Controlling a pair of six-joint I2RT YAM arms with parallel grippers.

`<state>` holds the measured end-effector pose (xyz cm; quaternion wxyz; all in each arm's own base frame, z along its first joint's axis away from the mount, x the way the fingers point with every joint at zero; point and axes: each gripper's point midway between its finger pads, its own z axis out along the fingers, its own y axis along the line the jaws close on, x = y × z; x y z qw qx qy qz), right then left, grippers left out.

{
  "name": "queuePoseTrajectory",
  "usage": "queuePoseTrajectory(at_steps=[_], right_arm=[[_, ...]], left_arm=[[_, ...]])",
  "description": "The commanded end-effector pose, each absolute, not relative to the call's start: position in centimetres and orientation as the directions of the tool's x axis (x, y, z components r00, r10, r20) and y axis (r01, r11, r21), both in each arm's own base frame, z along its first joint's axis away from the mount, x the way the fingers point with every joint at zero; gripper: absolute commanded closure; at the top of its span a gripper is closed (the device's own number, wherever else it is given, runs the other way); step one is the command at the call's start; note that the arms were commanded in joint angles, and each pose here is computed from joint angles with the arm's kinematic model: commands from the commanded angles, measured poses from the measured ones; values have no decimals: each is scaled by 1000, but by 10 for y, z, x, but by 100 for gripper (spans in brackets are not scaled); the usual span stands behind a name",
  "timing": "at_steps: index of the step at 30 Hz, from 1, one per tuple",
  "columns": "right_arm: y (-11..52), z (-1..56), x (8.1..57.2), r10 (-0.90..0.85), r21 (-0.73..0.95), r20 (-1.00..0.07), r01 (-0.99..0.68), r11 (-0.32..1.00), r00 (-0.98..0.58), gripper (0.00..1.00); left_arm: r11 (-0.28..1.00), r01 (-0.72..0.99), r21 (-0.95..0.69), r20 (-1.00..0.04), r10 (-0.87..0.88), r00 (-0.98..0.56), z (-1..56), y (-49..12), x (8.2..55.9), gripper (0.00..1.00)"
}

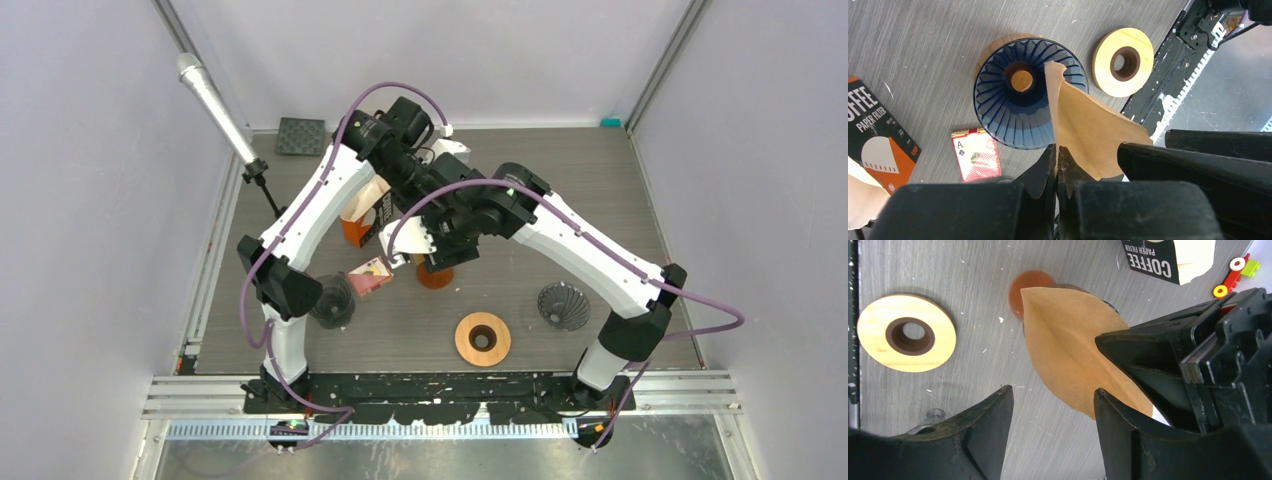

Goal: Place the coffee filter in the dripper
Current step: Place the coffee filter in the coffee dripper.

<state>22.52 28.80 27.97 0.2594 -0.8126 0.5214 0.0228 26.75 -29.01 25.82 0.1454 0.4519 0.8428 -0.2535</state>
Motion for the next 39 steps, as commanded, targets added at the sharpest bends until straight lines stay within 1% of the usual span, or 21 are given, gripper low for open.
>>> queuePoseTrajectory(at_steps=[1, 7, 10, 12, 15, 17, 19, 24, 26, 28, 32, 35, 39], right_arm=[[287, 280, 237, -853, -459, -206, -818, -348, 479, 36], [286, 270, 243, -863, -489, -64, -769, -411, 502, 41], [287, 265, 246, -862, -500, -7, -749, -436, 507, 45], [287, 265, 247, -860, -508, 24, -734, -450, 510, 49], [287, 265, 250, -861, -524, 64, -717, -459, 505, 59], [286, 266, 251, -862, -529, 76, -712, -461, 502, 64], [286, 267, 251, -863, -533, 78, -711, -459, 499, 71], [286, 270, 248, -865, -538, 48, -717, -443, 499, 94], [286, 271, 245, -866, -537, 23, -725, -432, 499, 99], [288, 273, 242, -870, -540, -18, -737, -407, 494, 99], [292, 280, 241, -875, -550, -121, -765, -334, 469, 99], [295, 279, 242, -873, -552, -188, -784, -284, 449, 99], [296, 274, 243, -877, -558, -220, -792, -246, 427, 99]], left_arm=[[430, 849, -308, -495, 690, -529, 270, -291, 260, 97], [425, 850, -311, -490, 694, -527, 269, -291, 260, 97], [424, 851, -311, -491, 695, -526, 269, -291, 259, 97], [425, 850, -311, -488, 696, -526, 268, -291, 259, 97], [424, 852, -307, -489, 698, -524, 268, -291, 259, 97], [427, 851, -304, -488, 698, -525, 269, -290, 260, 97], [429, 852, -299, -493, 696, -523, 270, -290, 261, 95], [435, 856, -279, -504, 693, -516, 274, -288, 263, 88], [440, 858, -265, -509, 692, -511, 275, -287, 265, 84], [447, 859, -251, -512, 692, -509, 277, -286, 267, 80], [456, 860, -229, -515, 693, -504, 277, -284, 270, 75], [463, 859, -220, -517, 691, -505, 277, -283, 273, 70], [460, 858, -228, -515, 691, -507, 275, -286, 275, 68]])
